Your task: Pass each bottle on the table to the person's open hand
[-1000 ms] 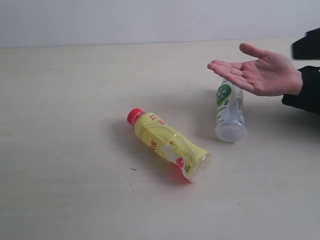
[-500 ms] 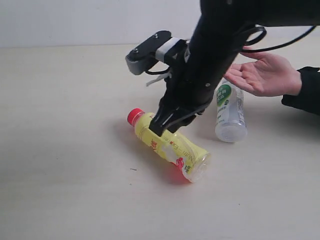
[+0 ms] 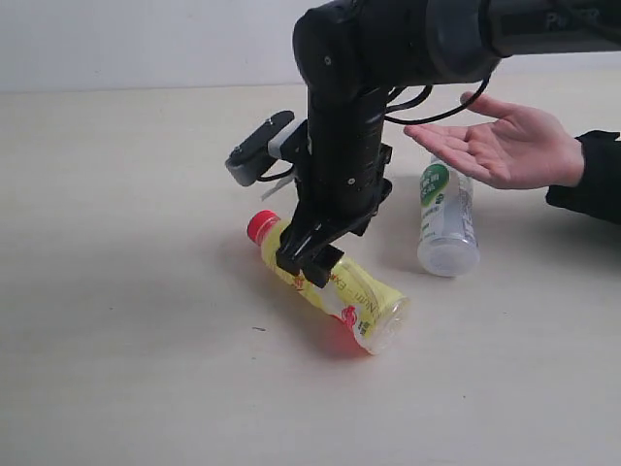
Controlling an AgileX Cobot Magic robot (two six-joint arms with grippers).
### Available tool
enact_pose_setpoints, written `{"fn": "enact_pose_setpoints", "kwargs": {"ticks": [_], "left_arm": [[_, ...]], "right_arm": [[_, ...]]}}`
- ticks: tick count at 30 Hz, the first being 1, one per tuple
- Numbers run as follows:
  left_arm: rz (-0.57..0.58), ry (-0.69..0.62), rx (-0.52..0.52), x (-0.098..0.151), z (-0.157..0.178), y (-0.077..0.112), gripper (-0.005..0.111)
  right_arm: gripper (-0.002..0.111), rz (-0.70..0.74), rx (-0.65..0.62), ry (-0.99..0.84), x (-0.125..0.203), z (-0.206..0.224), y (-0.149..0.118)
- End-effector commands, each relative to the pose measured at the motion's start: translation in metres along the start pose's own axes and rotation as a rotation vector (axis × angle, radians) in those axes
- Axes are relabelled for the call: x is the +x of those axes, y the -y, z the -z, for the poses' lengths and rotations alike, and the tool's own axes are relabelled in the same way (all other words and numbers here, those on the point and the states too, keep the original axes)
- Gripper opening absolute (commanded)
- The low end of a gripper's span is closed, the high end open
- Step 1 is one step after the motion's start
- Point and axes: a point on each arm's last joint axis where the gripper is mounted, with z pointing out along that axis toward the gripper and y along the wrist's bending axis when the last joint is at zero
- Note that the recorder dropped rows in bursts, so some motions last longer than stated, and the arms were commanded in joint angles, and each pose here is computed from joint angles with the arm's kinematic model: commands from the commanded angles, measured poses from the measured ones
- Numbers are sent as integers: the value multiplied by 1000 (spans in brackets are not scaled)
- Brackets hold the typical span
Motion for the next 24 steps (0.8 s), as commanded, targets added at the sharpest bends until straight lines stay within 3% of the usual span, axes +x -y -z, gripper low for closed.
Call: {"fn": "enact_pose_setpoints", "kwargs": {"ticks": [1,16,20,24], "left_arm": [[1,6,5,0,1,0,0],[1,6,5,0,1,0,0],[1,6,5,0,1,0,0],[1,6,5,0,1,0,0]], "right_arm": [[73,14,75,-6,-5,-12,7],[69,0,35,-47,-11,-54,5],[51,-37,42,-50,-11,-56,6],[17,-96,48,-16,-10,-39,6]]}}
